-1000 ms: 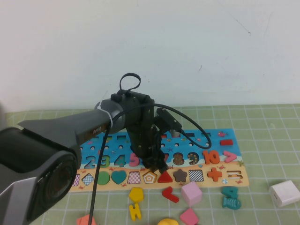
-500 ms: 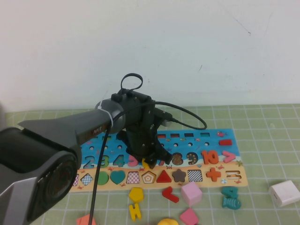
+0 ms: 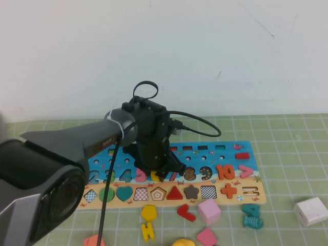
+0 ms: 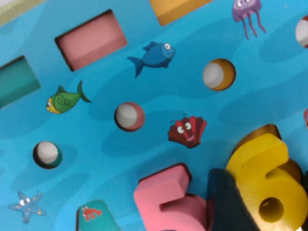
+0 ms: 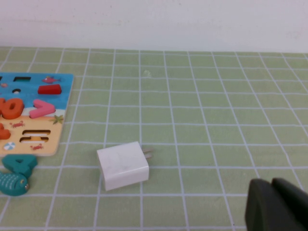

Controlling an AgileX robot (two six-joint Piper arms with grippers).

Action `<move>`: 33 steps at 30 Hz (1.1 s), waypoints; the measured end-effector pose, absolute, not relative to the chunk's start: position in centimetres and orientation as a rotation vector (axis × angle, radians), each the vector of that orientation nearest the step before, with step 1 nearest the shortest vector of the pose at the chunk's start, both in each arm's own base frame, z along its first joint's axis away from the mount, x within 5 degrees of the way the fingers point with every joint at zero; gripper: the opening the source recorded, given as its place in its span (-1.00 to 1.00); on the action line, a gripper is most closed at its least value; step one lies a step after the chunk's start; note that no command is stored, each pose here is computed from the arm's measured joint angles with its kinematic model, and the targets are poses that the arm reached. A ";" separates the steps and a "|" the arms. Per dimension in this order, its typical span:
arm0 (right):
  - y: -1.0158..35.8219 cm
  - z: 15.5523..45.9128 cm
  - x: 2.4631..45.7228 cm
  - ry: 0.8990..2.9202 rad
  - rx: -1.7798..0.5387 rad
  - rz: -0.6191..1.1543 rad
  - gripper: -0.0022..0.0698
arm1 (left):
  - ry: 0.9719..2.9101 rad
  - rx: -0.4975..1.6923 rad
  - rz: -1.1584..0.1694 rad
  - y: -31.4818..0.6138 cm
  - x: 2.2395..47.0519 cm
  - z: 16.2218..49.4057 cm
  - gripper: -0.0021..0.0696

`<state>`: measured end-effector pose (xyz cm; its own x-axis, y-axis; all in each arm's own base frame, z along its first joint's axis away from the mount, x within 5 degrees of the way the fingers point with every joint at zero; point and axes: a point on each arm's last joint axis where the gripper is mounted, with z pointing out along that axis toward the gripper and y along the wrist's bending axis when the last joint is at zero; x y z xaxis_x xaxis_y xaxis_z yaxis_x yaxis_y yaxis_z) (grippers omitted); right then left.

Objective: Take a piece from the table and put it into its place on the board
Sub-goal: Place the "number 6" into the hole of the number 6

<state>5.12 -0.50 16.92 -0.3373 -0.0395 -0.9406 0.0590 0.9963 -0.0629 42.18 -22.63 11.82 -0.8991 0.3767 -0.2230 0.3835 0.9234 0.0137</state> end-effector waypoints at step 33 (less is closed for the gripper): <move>-0.5 16.9 5.1 1.912 0.014 -0.100 -0.94 | 2.858 0.565 -0.050 -22.7 42.2 11.8 0.03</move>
<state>5.12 -0.50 16.92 -0.3373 -0.0395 -0.9406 0.0590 0.9963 -0.0629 42.23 -22.67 11.76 -0.9000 0.3718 -0.2278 0.3794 0.9252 0.0108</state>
